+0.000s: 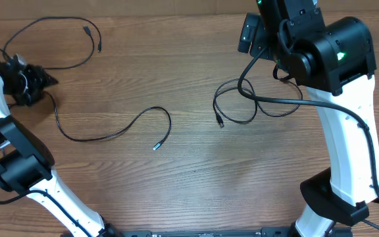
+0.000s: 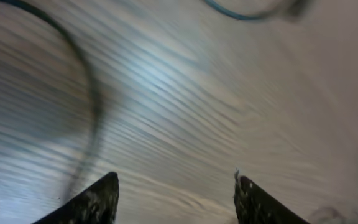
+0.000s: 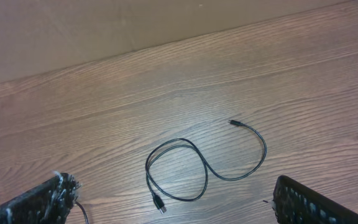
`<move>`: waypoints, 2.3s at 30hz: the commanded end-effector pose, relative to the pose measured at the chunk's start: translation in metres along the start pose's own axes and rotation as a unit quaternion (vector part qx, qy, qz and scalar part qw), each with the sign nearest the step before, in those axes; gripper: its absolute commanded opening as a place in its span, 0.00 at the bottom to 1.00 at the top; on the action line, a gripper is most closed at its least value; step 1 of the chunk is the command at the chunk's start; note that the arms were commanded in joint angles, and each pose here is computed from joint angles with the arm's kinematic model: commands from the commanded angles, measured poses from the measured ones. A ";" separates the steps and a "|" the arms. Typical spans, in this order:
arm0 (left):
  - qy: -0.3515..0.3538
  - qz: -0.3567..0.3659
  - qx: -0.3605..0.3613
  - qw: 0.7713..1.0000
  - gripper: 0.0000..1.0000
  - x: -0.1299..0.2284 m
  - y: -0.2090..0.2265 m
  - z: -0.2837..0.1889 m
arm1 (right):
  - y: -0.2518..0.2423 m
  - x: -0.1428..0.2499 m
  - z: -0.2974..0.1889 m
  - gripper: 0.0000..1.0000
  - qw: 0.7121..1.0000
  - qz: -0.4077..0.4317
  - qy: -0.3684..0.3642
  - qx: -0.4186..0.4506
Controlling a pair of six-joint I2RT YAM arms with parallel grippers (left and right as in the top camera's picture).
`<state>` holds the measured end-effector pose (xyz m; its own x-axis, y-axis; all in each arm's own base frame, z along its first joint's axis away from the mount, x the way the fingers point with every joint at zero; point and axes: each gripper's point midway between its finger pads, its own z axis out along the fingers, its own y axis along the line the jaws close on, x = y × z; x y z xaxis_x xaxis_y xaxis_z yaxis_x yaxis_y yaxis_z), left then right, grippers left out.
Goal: Untangle cables
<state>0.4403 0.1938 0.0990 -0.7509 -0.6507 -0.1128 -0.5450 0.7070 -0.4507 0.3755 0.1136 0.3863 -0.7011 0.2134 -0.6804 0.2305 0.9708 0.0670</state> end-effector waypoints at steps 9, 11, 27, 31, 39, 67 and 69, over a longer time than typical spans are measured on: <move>0.135 0.158 0.104 0.973 0.79 0.083 -0.101 -0.022 | -0.003 -0.002 -0.003 1.00 1.000 0.000 -0.006 0.003; 0.160 0.191 0.098 0.963 0.80 0.101 -0.113 -0.012 | -0.003 -0.002 -0.003 1.00 1.000 0.000 -0.006 0.003; 0.207 0.441 -0.228 0.843 0.85 0.176 -0.120 0.068 | -0.003 -0.002 -0.003 1.00 1.000 0.000 -0.006 0.003; 0.217 0.459 -0.268 0.819 0.84 0.186 -0.103 0.082 | -0.003 -0.002 -0.003 1.00 1.000 0.000 -0.006 0.003; 0.244 0.457 -0.280 0.808 0.83 0.201 -0.071 0.102 | -0.003 -0.002 -0.003 1.00 1.000 0.000 -0.006 0.003; 0.151 0.277 -0.216 0.924 0.04 0.175 -0.150 0.056 | -0.003 -0.002 -0.003 1.00 1.000 0.000 -0.006 0.003; 0.121 0.242 -0.191 0.943 0.04 0.165 -0.172 0.037 | -0.003 -0.002 -0.003 1.00 1.000 0.000 -0.006 0.003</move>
<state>0.4034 -0.0298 0.0834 -0.9943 -0.0421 0.0982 -0.0340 0.9960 0.0831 0.3756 0.1137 0.3863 -0.7011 0.2128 -0.6806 0.2299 0.9709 0.0667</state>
